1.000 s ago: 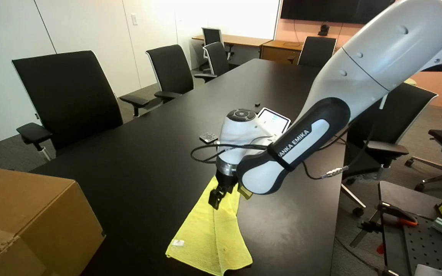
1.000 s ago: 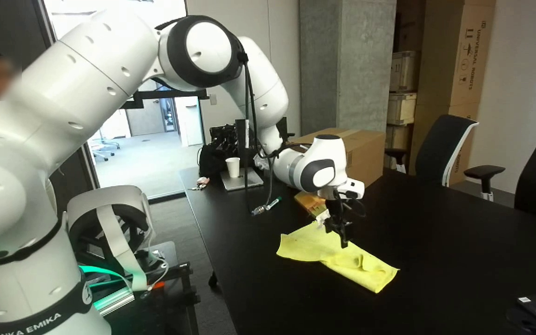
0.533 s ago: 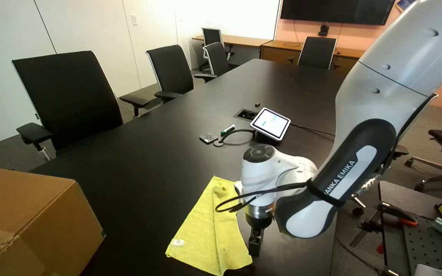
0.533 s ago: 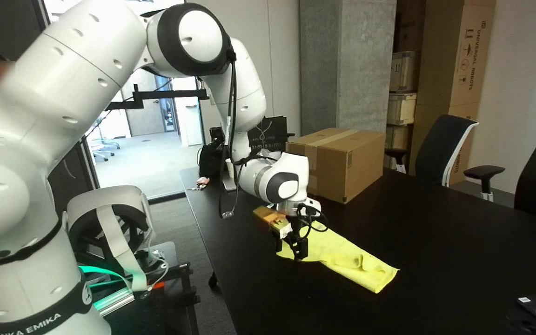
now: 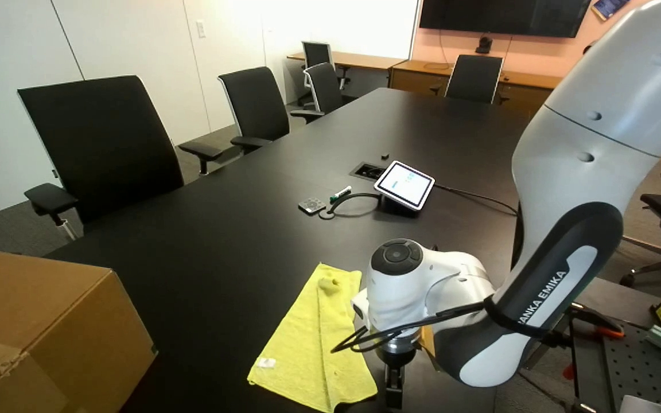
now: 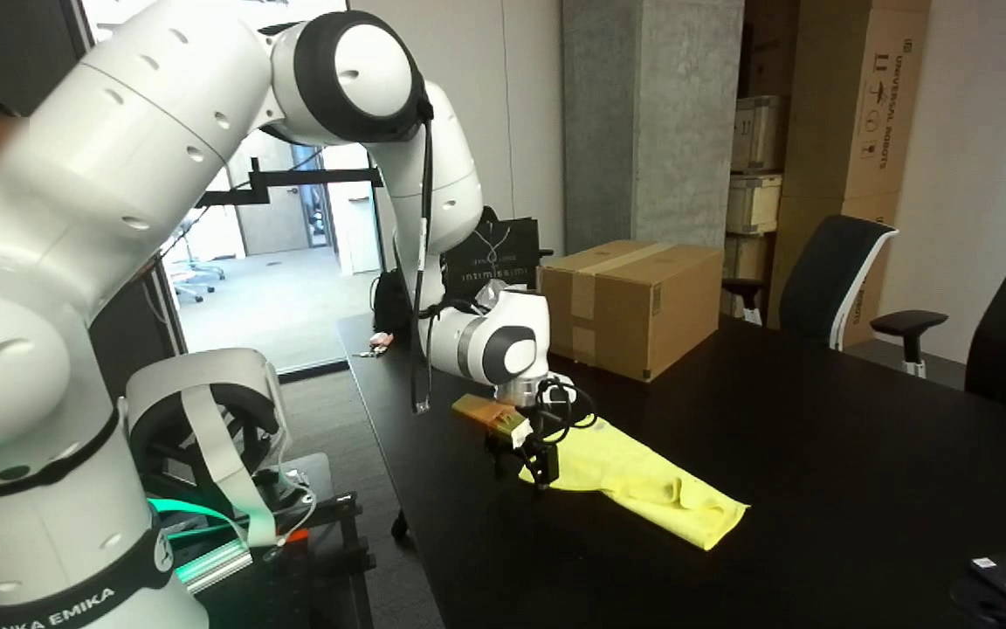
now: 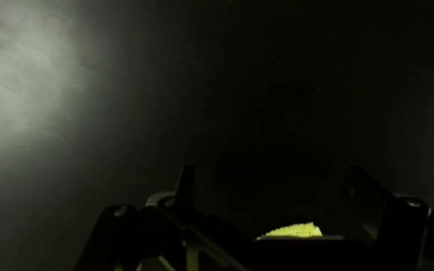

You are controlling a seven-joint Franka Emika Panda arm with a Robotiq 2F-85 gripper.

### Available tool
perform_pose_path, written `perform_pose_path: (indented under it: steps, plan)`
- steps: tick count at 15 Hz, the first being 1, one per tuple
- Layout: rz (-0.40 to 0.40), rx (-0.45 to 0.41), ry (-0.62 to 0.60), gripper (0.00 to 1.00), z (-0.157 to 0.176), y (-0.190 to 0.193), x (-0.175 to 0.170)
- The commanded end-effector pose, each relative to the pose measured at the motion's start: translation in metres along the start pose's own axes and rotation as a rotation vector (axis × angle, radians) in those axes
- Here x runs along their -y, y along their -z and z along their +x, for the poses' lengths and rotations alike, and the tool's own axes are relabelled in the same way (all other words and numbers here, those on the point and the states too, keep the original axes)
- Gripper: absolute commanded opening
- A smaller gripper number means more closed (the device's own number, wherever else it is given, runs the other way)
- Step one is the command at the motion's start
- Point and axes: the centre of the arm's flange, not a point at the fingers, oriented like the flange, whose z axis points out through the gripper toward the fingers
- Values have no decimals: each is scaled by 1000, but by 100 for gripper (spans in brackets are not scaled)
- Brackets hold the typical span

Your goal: Fold the towel in half once from bottom to top

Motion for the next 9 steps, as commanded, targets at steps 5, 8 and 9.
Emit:
perform_pose_path:
  steps: [5,8,9]
  plan:
    - [-10,-116,85,100,26,22,23]
    - [22,-136,106,100,38,30,23]
    - [30,-141,112,100,42,28,21]
